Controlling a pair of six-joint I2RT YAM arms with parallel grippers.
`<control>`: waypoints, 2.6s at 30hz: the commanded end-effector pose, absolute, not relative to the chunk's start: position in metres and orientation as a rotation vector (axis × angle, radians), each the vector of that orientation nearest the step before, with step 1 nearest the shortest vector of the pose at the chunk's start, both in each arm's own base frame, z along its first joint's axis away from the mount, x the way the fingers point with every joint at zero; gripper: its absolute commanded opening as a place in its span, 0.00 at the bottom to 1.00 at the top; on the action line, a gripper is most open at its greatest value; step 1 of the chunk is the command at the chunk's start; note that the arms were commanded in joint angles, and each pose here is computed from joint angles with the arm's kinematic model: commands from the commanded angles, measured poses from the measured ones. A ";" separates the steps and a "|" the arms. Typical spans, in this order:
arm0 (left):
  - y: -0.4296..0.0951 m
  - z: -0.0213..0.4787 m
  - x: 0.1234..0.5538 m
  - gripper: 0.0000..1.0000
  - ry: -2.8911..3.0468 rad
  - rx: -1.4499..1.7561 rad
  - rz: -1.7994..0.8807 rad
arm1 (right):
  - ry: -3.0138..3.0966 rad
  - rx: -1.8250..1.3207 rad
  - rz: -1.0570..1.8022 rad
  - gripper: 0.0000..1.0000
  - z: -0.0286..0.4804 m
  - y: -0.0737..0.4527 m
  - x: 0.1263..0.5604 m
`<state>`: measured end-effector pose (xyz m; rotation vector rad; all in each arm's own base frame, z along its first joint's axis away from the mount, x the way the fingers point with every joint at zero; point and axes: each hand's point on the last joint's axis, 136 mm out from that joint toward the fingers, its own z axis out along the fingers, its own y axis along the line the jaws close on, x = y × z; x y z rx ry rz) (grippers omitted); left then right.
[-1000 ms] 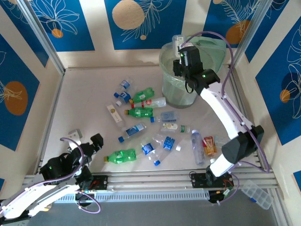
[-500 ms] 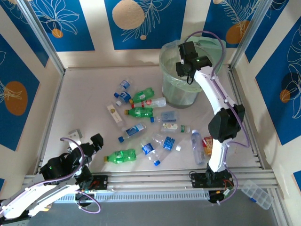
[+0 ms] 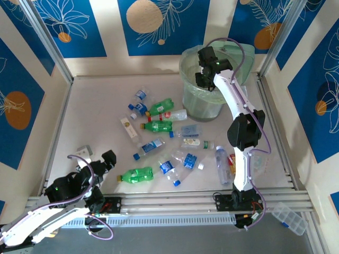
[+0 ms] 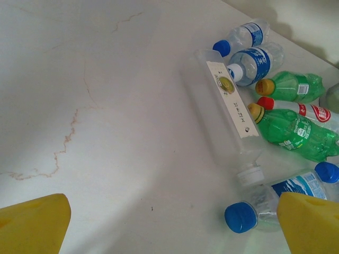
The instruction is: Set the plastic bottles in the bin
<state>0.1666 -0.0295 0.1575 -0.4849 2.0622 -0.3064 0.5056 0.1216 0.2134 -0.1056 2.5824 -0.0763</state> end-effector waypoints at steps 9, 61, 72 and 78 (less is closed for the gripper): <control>-0.027 0.156 0.167 1.00 2.050 -0.479 -0.290 | 2.536 -0.109 -0.026 0.54 0.245 0.120 0.501; -0.113 0.096 0.129 1.00 2.580 -0.557 -0.516 | 1.995 -0.534 0.387 0.55 0.180 0.265 0.200; -0.116 0.128 0.139 0.99 2.687 0.251 0.276 | 1.957 -0.529 0.488 0.56 0.197 0.259 0.190; -0.144 0.151 0.146 0.99 2.564 0.698 0.564 | 1.887 -0.488 0.596 0.57 0.217 0.244 0.180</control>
